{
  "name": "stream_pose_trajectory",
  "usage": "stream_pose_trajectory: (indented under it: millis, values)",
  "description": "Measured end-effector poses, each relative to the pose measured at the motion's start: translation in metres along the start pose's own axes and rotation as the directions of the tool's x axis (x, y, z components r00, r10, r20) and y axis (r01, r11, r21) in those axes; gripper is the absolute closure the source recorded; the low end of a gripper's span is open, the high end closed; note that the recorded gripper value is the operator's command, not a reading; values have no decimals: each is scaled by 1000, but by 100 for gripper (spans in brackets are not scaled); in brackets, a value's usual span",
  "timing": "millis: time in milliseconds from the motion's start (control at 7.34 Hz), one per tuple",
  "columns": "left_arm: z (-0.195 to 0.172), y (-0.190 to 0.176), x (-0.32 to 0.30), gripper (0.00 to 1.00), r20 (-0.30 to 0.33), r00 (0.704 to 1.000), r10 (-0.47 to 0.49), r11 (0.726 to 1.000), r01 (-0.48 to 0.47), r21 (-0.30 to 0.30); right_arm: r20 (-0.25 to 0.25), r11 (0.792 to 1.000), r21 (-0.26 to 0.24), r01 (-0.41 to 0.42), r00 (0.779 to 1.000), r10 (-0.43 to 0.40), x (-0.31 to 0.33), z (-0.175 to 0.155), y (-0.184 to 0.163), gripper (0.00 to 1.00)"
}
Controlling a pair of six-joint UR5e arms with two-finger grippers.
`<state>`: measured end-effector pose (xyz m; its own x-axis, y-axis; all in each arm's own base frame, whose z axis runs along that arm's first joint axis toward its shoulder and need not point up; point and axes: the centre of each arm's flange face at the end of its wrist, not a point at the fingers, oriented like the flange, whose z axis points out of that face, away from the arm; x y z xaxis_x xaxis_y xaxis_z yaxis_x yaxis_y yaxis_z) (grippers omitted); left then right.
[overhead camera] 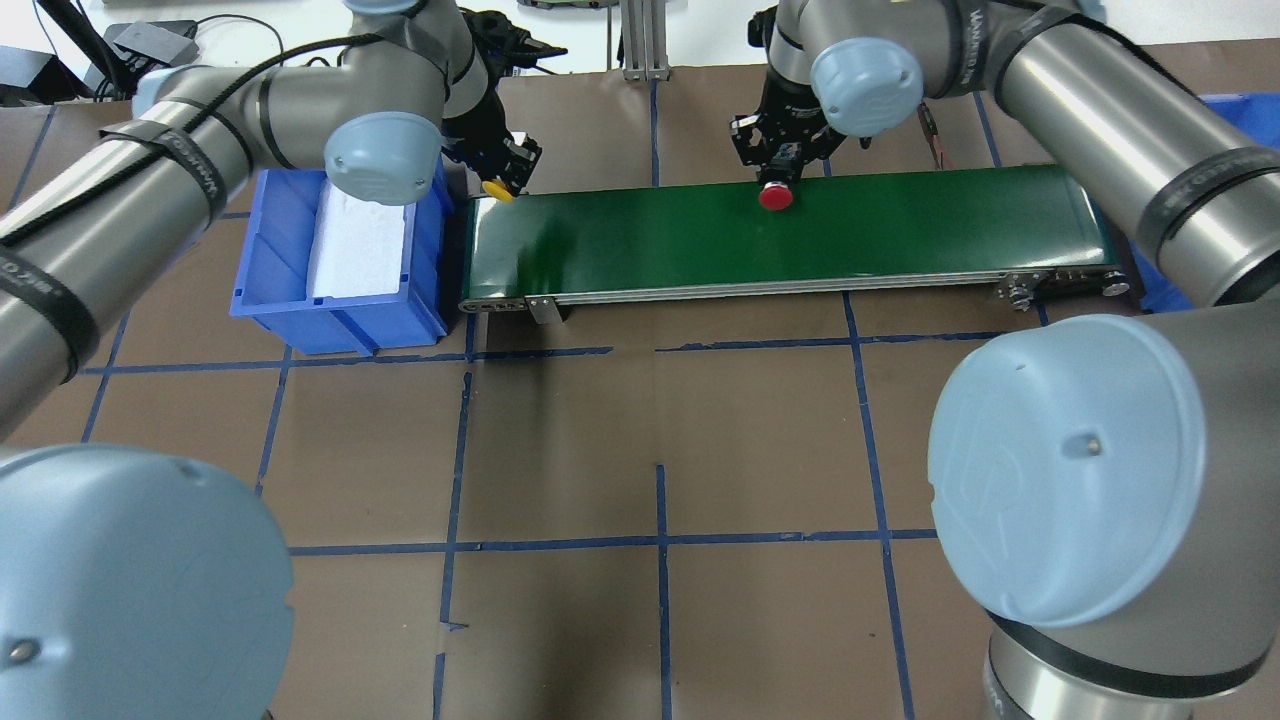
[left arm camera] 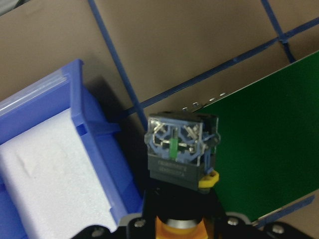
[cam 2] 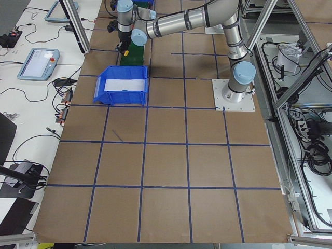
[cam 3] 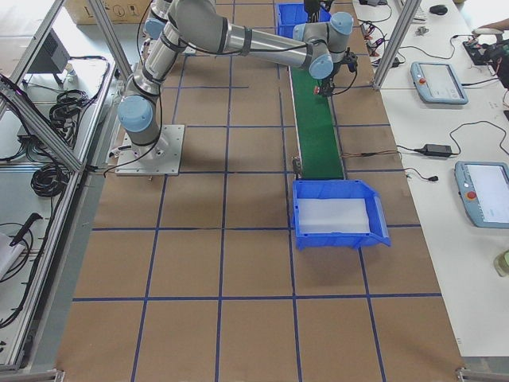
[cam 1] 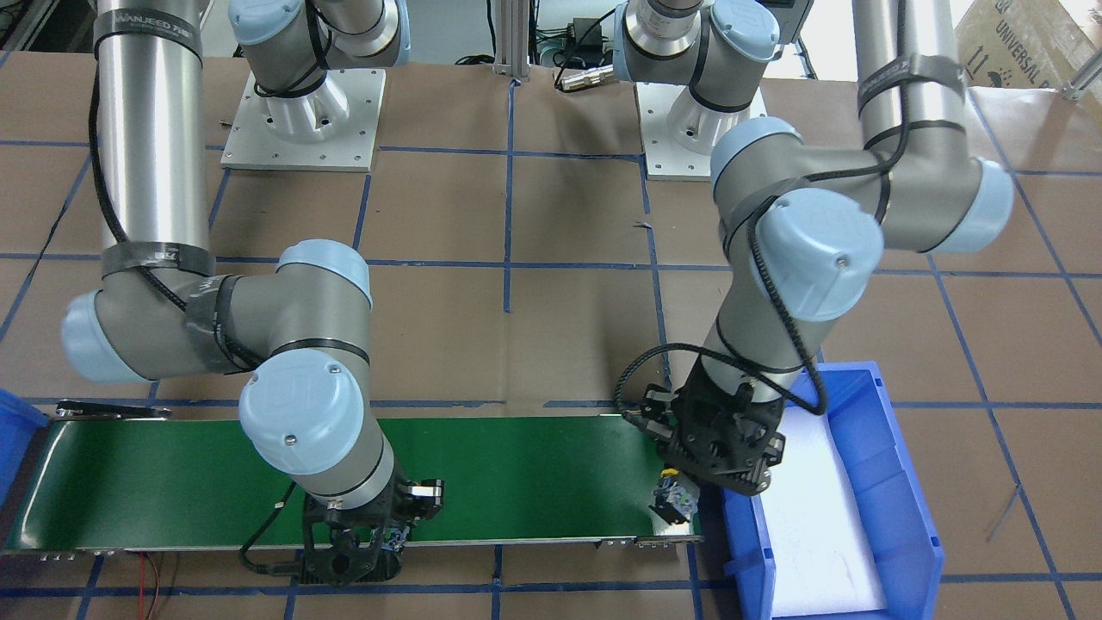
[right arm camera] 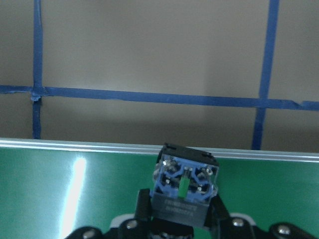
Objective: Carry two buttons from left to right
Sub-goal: 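Place yellow button on belt while right gripper carries red button to bin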
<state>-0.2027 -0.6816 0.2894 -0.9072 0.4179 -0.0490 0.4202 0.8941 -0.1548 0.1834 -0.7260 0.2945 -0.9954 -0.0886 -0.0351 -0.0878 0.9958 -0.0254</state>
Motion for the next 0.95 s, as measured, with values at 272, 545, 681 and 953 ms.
stream_pose_trajectory:
  millis: [272,545,681,953]
  values:
    - [29,0,0,21,29,1000,2,999,-1,-45,1,997,-13,80,997,-80,91,-35,3,93]
    - [29,1,-3,0,51,999,3,998,0,-57,-17,990,-18,142,990,-142,185,-62,15,93]
    - [19,2,-4,0,61,998,2,998,2,-60,-32,986,-20,168,985,-169,234,-72,24,93]
    - [-5,2,-9,0,74,997,1,997,5,-83,-44,978,-20,207,977,-207,342,-84,51,93]
